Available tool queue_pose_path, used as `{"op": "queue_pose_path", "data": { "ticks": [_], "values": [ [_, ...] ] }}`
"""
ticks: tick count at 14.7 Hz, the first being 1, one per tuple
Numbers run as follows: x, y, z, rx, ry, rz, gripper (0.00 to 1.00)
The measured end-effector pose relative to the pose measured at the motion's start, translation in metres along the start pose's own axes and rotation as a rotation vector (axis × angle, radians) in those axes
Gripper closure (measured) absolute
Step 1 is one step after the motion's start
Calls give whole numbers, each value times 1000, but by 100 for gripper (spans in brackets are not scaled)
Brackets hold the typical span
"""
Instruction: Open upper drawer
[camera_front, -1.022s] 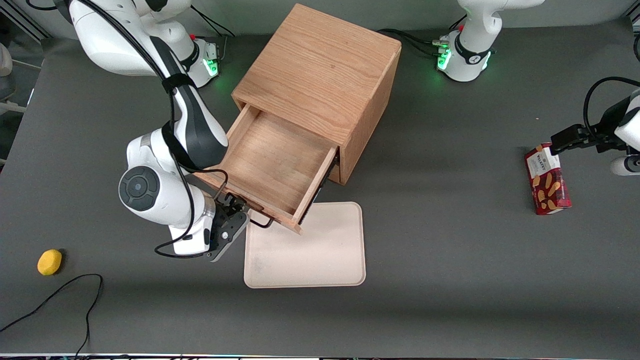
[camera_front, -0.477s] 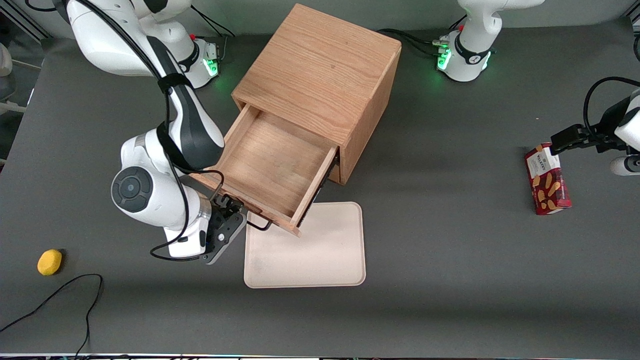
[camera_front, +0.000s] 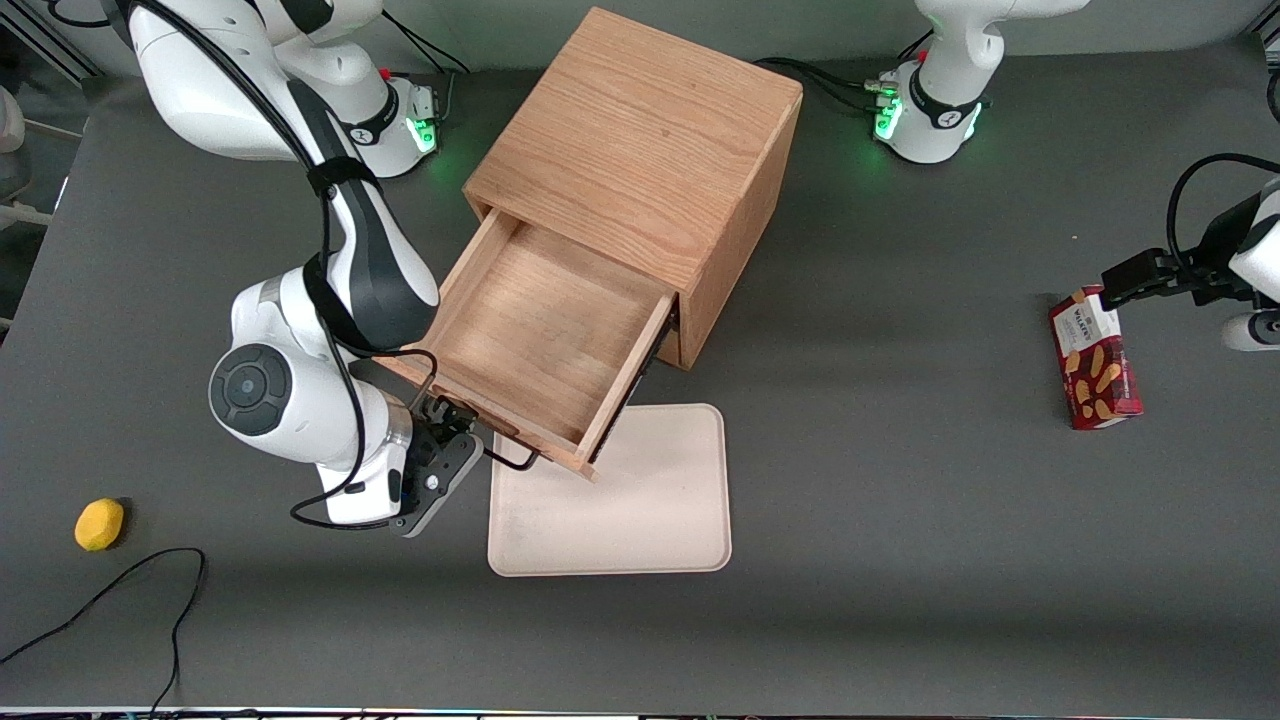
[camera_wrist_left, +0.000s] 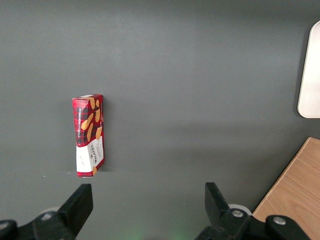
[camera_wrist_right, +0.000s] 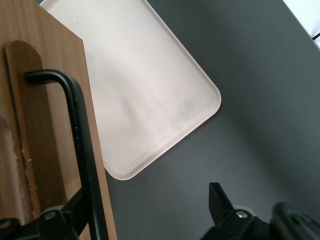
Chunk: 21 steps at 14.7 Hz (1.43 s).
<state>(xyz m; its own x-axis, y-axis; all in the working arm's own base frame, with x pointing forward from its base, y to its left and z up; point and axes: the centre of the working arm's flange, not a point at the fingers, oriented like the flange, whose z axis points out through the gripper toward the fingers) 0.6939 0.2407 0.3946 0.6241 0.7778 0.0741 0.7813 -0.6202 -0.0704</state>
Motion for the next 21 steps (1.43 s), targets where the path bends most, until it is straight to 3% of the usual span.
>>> {"op": "queue_pose_path", "data": {
  "ticks": [11,21],
  "values": [
    [0,3,-5,9,4,-8,0],
    [-19,5,-78,50,4,13,0]
  ]
}}
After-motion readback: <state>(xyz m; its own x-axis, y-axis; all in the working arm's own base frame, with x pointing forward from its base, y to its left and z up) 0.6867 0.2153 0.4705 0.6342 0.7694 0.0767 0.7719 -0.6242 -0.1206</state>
